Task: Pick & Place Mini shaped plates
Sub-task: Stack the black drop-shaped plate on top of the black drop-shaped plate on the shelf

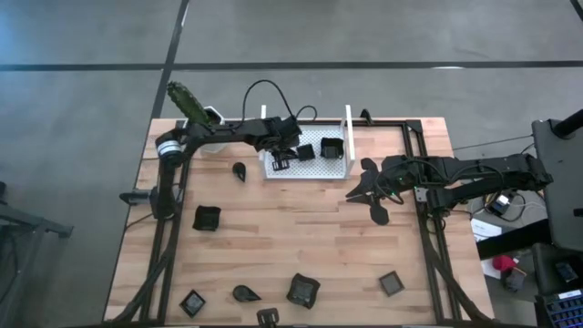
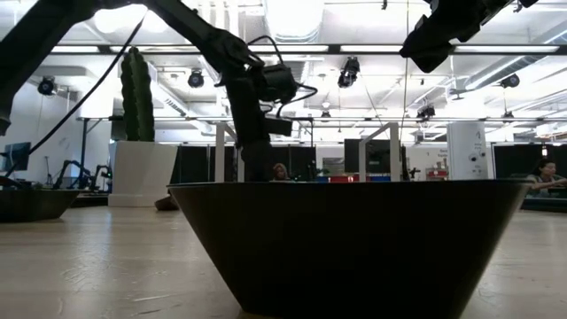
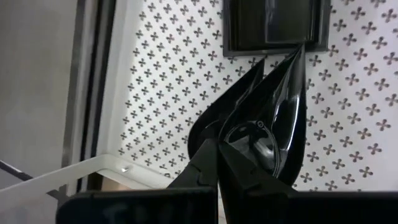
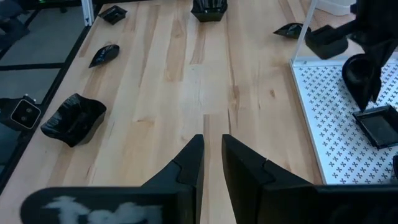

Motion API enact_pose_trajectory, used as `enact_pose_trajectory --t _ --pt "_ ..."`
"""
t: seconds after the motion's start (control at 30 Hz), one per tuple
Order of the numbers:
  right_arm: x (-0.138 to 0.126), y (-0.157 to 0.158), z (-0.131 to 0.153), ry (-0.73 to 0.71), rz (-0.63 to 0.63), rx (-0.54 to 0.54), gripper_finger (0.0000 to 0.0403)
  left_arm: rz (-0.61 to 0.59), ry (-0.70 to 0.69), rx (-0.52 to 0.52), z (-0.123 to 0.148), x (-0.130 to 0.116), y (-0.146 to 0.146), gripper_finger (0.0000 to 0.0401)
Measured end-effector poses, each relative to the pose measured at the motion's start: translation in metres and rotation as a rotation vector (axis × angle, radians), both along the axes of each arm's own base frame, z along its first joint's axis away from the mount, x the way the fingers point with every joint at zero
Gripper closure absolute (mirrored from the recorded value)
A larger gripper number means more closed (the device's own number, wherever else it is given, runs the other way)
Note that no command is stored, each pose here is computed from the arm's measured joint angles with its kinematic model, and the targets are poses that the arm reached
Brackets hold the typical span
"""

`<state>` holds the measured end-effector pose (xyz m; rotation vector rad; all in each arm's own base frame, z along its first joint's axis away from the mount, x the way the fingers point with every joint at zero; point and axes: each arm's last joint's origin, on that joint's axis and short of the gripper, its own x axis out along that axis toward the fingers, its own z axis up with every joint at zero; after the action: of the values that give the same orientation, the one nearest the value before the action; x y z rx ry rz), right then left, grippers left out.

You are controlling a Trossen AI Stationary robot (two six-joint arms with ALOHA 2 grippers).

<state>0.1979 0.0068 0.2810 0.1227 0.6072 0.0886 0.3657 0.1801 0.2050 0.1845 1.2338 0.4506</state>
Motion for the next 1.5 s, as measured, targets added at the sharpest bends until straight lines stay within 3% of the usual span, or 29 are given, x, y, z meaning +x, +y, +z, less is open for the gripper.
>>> enact_pose_trajectory --t 0.47,0.7,1.23,1.5 --pt "0.000 0.000 0.000 0.000 0.000 0.000 0.0351 0.062 -0.053 0.008 0.009 0.002 0.007 0.0401" --pt "0.000 0.000 0.000 0.000 0.000 0.000 0.0351 0.134 0.025 0.048 0.014 -0.004 0.007 0.0401" --pt "0.000 0.000 0.000 0.000 0.000 0.000 0.0351 0.176 0.028 0.038 0.013 -0.006 0.007 0.0401" --pt "0.000 0.000 0.000 0.001 -0.002 0.003 0.0351 0.169 -0.003 -0.017 0.012 -0.005 0.006 0.0401"
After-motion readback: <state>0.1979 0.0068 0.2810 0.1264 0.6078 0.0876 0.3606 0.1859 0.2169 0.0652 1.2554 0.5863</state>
